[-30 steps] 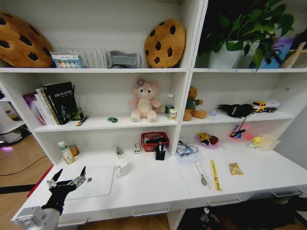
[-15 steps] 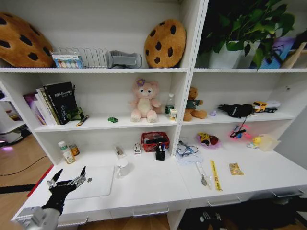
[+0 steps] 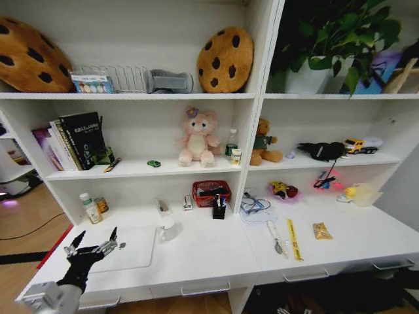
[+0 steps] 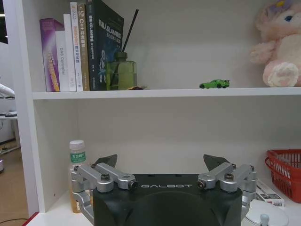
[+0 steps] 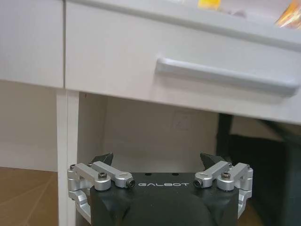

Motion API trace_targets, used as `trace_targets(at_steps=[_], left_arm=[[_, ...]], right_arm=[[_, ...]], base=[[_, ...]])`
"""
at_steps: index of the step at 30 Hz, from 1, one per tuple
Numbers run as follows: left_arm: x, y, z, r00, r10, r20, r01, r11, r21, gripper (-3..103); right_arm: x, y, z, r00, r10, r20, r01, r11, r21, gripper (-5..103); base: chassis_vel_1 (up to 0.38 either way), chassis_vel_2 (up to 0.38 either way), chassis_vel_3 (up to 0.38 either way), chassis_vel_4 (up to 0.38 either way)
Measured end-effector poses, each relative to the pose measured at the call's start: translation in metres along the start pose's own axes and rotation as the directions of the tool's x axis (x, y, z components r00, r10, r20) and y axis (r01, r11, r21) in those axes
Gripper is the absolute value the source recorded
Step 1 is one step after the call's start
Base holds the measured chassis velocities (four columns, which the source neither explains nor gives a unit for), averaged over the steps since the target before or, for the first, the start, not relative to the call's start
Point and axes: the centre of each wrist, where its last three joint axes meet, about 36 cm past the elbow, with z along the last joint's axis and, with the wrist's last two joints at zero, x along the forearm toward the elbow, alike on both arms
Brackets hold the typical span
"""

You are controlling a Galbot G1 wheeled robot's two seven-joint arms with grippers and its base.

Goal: Organize the objects on the table.

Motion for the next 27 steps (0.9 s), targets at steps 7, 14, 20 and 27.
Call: trace_targets(at_steps=[7,14,20,27], left_arm=[[0.0,0.0,0.0,1.0,0.0,0.0,0.0,1.0,0.0,100],[0.0,0.0,0.0,1.0,0.0,0.0,0.0,1.0,0.0,100],[0.0,0.0,0.0,1.0,0.0,0.0,0.0,1.0,0.0,100],[0.0,0.0,0.0,1.0,0.0,0.0,0.0,1.0,0.0,100]], right_arm=[[0.032,0.007,-0.053,0.971,0.176,0.163,-0.193,0.977,0.091,100],[0.019,-0.003,-0.138,0.923,0.231,0.309,-0.241,0.971,-0.005,100],[0.009,-0.012,-0.166,0.898,0.238,0.371,-0.246,0.969,-0.026,100],[-0.009,-0.031,-0.182,0.871,0.284,0.402,-0.279,0.958,-0.073,100]], base=[[0.0,0.0,0.0,0.0],[0.0,0.0,0.0,0.0],[0.0,0.0,0.0,0.0],[-0.107,-0.085,0.101,0.106]])
